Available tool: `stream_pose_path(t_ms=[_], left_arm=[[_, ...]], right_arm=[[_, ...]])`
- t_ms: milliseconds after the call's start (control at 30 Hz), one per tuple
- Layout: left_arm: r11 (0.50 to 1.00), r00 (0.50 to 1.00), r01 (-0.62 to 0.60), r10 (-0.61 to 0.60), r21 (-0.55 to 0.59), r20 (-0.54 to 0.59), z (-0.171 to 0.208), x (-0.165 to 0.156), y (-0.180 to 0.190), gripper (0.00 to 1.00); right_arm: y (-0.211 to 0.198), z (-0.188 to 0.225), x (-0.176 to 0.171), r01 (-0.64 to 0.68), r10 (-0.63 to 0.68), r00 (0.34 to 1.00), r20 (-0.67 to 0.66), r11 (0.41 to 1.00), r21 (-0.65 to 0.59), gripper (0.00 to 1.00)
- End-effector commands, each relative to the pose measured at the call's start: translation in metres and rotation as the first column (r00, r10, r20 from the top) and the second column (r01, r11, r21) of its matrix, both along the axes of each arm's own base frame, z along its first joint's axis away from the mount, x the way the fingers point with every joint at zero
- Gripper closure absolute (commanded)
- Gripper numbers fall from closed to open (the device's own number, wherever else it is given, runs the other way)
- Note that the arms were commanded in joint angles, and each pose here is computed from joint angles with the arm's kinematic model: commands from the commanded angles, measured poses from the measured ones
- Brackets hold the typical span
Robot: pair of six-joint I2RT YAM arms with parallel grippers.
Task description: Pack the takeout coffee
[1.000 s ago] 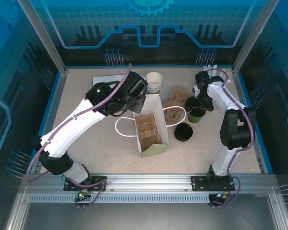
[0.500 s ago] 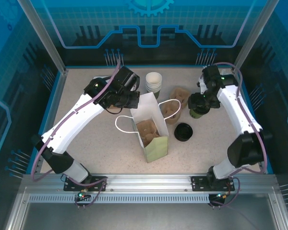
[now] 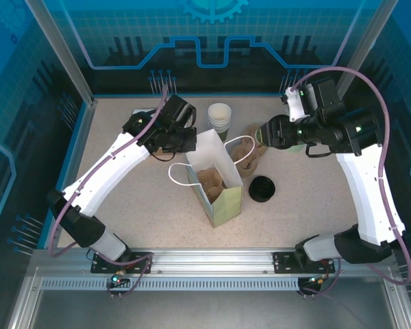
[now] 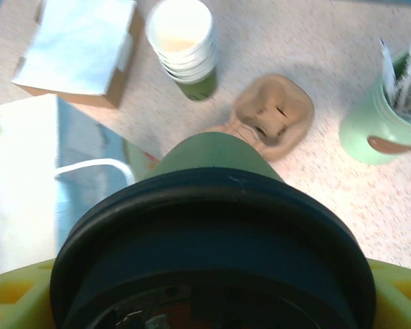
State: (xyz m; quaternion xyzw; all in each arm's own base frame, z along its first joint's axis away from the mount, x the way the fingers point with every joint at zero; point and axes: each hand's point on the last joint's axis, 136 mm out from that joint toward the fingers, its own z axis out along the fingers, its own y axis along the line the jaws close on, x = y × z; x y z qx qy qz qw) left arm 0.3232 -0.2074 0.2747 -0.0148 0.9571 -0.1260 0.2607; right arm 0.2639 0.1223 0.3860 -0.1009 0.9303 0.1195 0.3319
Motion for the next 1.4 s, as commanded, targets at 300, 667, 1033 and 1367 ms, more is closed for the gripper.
stream_pose_path(t_ms=[300,667,1033,1367], left_arm=[[0.999,1.000,-0.027,0.027,-0.020,-0.011,-0.009,0.005,0.001,0.89],[0.999,0.999,-0.039,0.039,0.020,-0.011,-0.014,0.001,0.010,0.88],[0.999,0.999,-0.049,0.049,0.002,-0.006,-0.013,0.001,0.010,0.89],[0.998,0.999,-0.048,0.047,-0.036,-0.012,-0.010,-0.004,0.007,0.90]], right_arm=[[0.076,0.047,-0.029,-0.191,0.183,0.979,0.095,0.978,0.089,0.25],[0.071,0.073,-0.024,-0.162,0.155,0.964,0.217,0.987,0.016,0.25],[0.105,0.061,-0.036,-0.283,0.269,0.951,0.154,0.956,0.077,0.26],[0.144,0.005,-0.045,-0.342,0.346,0.937,-0.056,0.937,0.064,0.27]])
